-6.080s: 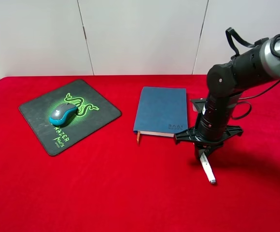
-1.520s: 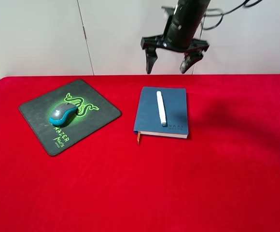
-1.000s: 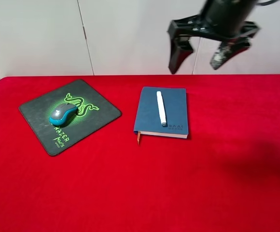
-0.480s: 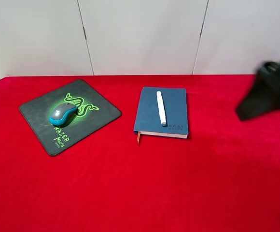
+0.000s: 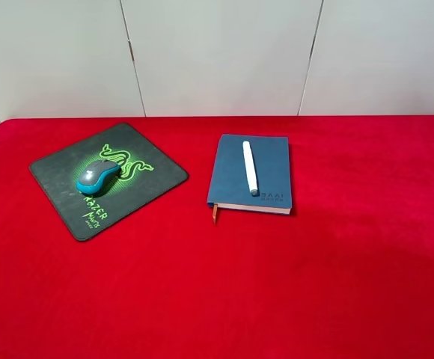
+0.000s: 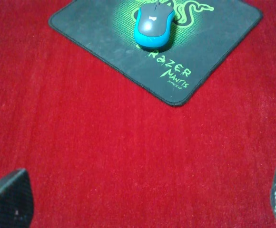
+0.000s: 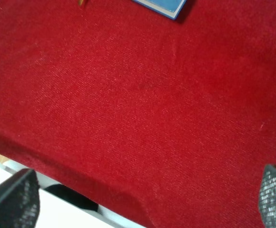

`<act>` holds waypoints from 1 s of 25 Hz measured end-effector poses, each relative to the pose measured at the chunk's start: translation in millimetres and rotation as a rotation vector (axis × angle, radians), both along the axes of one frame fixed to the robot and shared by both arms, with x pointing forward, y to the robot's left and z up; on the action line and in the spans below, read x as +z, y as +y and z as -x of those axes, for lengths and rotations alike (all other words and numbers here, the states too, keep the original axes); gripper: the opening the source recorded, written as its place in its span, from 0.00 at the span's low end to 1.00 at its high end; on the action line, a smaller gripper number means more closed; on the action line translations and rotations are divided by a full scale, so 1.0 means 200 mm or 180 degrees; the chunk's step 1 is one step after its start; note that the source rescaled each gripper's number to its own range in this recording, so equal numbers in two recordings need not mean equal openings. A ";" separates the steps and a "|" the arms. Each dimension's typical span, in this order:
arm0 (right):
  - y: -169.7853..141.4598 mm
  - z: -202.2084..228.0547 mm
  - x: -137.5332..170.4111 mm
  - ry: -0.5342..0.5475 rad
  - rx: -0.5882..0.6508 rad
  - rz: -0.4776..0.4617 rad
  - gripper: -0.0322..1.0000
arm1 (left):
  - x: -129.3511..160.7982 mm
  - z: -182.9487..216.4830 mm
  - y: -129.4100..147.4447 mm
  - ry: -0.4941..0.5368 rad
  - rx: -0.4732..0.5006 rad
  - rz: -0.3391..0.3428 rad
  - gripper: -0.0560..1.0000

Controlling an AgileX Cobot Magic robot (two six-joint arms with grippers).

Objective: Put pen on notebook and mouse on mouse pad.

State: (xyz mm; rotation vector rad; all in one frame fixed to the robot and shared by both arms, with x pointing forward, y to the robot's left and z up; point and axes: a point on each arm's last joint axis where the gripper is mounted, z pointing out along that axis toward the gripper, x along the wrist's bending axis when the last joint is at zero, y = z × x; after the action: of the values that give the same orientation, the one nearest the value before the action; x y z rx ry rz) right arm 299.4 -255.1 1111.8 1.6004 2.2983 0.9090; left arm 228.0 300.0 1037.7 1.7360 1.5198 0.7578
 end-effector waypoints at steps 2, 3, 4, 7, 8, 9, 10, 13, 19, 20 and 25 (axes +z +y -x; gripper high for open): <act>-0.04 0.06 -0.03 -0.0103 -0.0007 -0.0034 1.00 | 0.00 0.00 0.00 0.0000 0.0000 0.0000 1.00; -0.06 0.09 -0.04 -0.0155 -0.0031 -0.0055 1.00 | 0.00 0.00 0.00 0.0000 0.0000 0.0000 1.00; -0.08 0.11 -0.06 -0.0215 -0.0088 -0.0070 1.00 | 0.00 0.00 0.00 0.0000 0.0000 0.0000 1.00; -0.13 0.17 -0.10 -0.0379 -0.0356 -0.0073 1.00 | 0.00 0.00 0.00 0.0000 0.0000 0.0000 1.00; -0.15 0.18 -0.12 -0.0446 -0.0438 -0.0051 1.00 | 0.00 0.00 0.00 0.0000 0.0000 0.0000 1.00; -0.16 0.21 -0.13 -0.0530 -0.0489 -0.0028 1.00 | 0.00 0.00 0.00 0.0000 0.0000 0.0000 1.00; -0.17 0.23 -0.14 -0.0602 -0.0545 -0.0006 1.00 | 0.00 0.00 0.00 0.0000 0.0000 0.0000 1.00; -0.19 0.28 -0.18 -0.0870 -0.0763 0.0059 1.00 | 0.00 0.00 0.00 0.0000 0.0000 0.0000 1.00; -0.20 0.31 -0.24 -0.1222 -0.1310 0.0128 1.00 | 0.00 0.00 0.00 0.0000 0.0000 0.0000 1.00; -0.20 0.31 -0.25 -0.1290 -0.1383 0.0130 1.00 | 0.00 0.00 0.00 0.0000 0.0000 0.0000 1.00; -0.20 0.32 -0.30 -0.1559 -0.1627 0.0124 1.00 | 0.00 0.00 0.00 0.0000 0.0000 0.0000 1.00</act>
State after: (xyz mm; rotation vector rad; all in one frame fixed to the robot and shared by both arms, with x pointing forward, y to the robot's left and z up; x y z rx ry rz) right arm 235.4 -294.5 1052.0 1.6097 1.4790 0.9727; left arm 228.0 300.0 1037.7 1.7360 1.5198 0.7578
